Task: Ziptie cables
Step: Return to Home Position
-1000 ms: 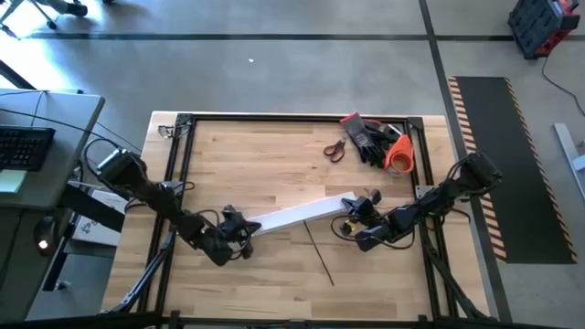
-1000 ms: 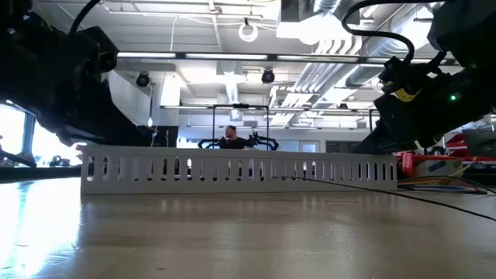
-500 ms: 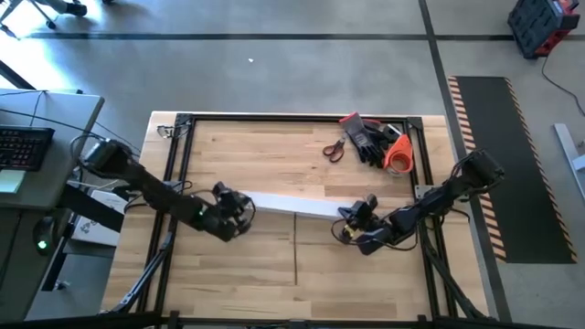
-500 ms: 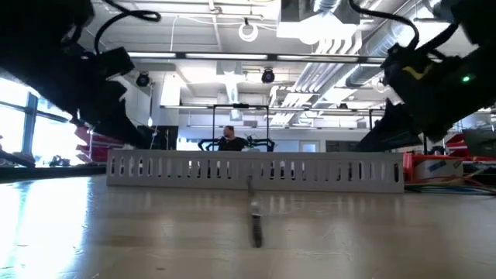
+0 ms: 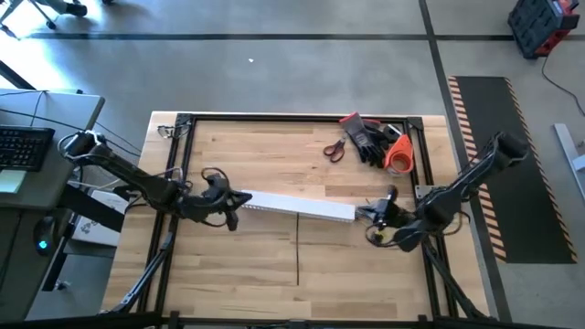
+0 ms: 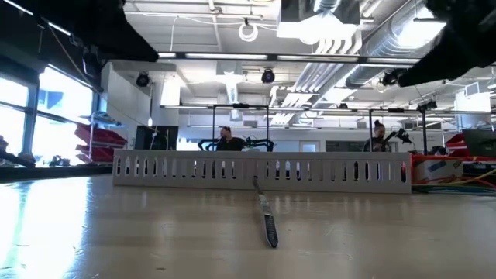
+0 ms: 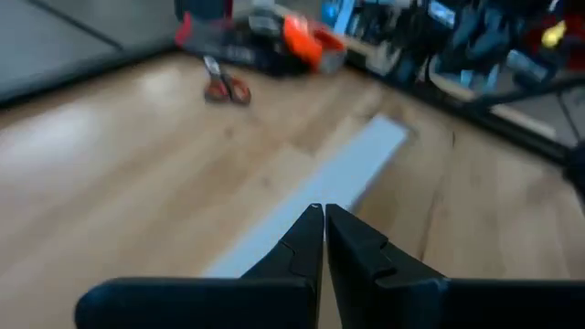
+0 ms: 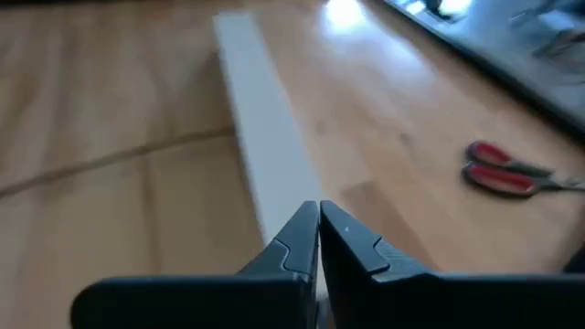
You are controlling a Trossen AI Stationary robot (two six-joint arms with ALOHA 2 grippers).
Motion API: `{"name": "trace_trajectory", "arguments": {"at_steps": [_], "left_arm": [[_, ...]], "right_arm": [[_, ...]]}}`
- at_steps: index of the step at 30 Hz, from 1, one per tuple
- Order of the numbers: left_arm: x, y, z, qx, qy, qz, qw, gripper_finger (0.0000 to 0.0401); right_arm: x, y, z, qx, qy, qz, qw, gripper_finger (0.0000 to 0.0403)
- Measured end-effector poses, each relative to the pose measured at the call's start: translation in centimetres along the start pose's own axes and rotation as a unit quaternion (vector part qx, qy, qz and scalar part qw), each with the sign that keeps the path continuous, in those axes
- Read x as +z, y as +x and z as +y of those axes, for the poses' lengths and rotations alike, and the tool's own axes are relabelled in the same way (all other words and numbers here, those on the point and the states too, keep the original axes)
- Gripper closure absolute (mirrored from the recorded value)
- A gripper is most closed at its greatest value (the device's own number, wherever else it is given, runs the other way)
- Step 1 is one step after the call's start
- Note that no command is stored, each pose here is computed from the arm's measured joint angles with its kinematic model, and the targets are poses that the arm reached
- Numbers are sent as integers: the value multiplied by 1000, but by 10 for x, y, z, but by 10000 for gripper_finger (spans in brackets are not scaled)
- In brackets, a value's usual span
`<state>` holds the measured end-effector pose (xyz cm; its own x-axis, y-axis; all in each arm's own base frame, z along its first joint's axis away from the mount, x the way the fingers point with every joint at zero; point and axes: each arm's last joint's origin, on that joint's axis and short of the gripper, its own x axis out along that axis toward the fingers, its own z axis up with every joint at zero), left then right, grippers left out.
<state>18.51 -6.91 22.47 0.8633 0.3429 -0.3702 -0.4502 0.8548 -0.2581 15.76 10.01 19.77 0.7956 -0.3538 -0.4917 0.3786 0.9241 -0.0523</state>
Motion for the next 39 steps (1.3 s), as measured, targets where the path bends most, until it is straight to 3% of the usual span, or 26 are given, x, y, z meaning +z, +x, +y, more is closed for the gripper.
{"name": "trace_trajectory", "arguments": {"at_steps": [6,10,15,19,24,27,32,39], "left_arm": [[-5,-7,43,51,-27,-22,998,401],[-18,-4,73,26,-68,-26,997,401],[-36,4,104,9,-95,-53,994,401],[-49,7,120,-29,-90,-72,993,401],[-45,5,124,-44,-39,-89,994,401],[-42,0,120,-90,-14,-102,991,401],[-42,-11,105,-168,37,-120,978,401],[-45,-27,91,-219,122,-155,956,401]], "right_arm": [[-18,-12,-31,89,21,-3,996,403],[-36,-4,-50,165,62,-50,983,403],[-48,7,-70,259,77,-138,953,403],[-47,9,-82,287,67,-157,943,403],[-42,6,-92,299,45,-193,933,403],[-43,6,-96,289,45,-193,937,403],[-45,5,-98,282,65,-188,938,403],[-46,6,-98,283,88,-177,938,403]]}}
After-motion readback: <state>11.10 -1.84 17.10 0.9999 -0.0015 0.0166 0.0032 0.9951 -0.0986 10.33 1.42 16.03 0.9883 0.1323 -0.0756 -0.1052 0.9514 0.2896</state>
